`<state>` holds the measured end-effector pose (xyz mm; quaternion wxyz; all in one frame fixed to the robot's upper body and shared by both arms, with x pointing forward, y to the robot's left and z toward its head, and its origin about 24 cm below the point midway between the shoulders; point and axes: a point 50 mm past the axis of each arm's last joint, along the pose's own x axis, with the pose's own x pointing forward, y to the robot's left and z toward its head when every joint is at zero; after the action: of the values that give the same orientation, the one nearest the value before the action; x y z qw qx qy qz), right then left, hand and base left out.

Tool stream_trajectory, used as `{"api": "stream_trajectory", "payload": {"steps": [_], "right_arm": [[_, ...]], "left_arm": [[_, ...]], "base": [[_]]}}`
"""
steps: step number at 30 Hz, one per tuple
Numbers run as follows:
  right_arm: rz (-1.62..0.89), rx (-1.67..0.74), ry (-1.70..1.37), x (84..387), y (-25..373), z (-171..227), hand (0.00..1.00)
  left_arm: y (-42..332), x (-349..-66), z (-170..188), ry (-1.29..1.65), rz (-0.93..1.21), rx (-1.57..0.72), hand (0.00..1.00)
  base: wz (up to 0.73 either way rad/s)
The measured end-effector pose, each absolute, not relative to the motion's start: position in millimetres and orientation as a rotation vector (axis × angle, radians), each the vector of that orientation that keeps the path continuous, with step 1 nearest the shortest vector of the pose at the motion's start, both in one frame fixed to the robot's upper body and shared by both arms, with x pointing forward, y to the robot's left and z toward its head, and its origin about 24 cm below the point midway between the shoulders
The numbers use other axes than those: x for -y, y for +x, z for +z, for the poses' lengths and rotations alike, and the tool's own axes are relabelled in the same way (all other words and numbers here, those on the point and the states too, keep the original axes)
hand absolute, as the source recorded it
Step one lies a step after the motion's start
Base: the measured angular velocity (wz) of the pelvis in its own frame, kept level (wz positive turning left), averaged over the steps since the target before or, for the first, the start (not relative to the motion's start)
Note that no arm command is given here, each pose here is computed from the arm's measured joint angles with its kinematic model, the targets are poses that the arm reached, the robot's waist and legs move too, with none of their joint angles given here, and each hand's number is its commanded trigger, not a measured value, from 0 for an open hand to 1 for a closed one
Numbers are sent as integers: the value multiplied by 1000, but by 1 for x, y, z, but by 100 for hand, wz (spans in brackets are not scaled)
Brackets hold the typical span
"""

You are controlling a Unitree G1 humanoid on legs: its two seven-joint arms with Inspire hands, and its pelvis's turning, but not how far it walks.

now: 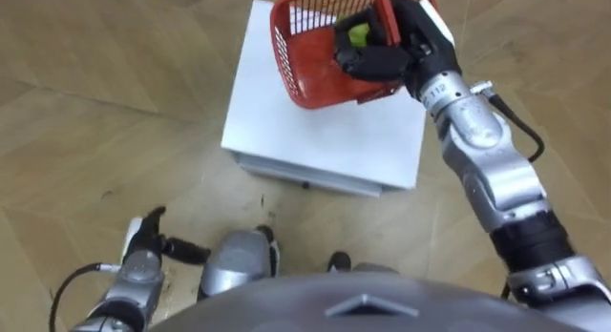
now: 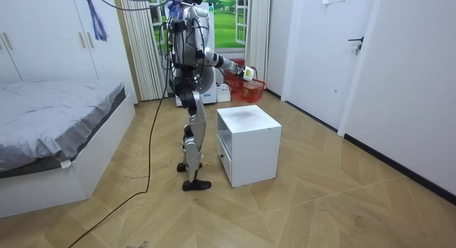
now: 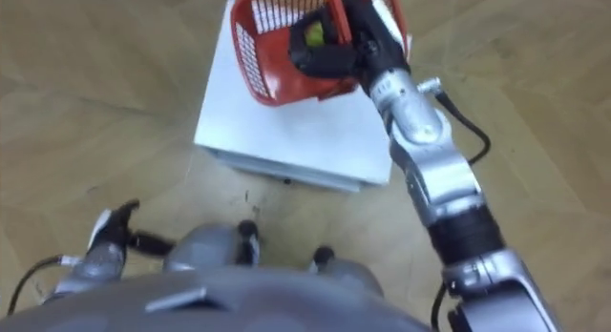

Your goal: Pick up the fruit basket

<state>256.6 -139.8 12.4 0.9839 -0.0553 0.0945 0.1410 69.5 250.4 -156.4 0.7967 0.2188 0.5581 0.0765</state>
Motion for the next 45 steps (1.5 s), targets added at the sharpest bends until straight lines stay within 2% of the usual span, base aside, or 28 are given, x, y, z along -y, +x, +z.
{"api": "stream_trajectory", "payload": {"steps": [9,20,21,22,45], "right_arm": [[248,-405,-159,150,244,-38,100],[270,-446,-121,141,232,-48,100],[269,-454,-109,140,231,-50,12],[267,-466,-103,139,230,-52,0],[276,-510,-110,139,218,-68,0]], "left_arm": [[59,-250,-159,472,159,-1232,0],[57,-252,-159,556,111,-1257,0],[59,-251,-158,556,110,-1250,0],[60,-251,-158,555,109,-1242,0],[65,-249,-157,573,147,-1208,0]], "base": [[2],[4],[15],[12],[1]]}}
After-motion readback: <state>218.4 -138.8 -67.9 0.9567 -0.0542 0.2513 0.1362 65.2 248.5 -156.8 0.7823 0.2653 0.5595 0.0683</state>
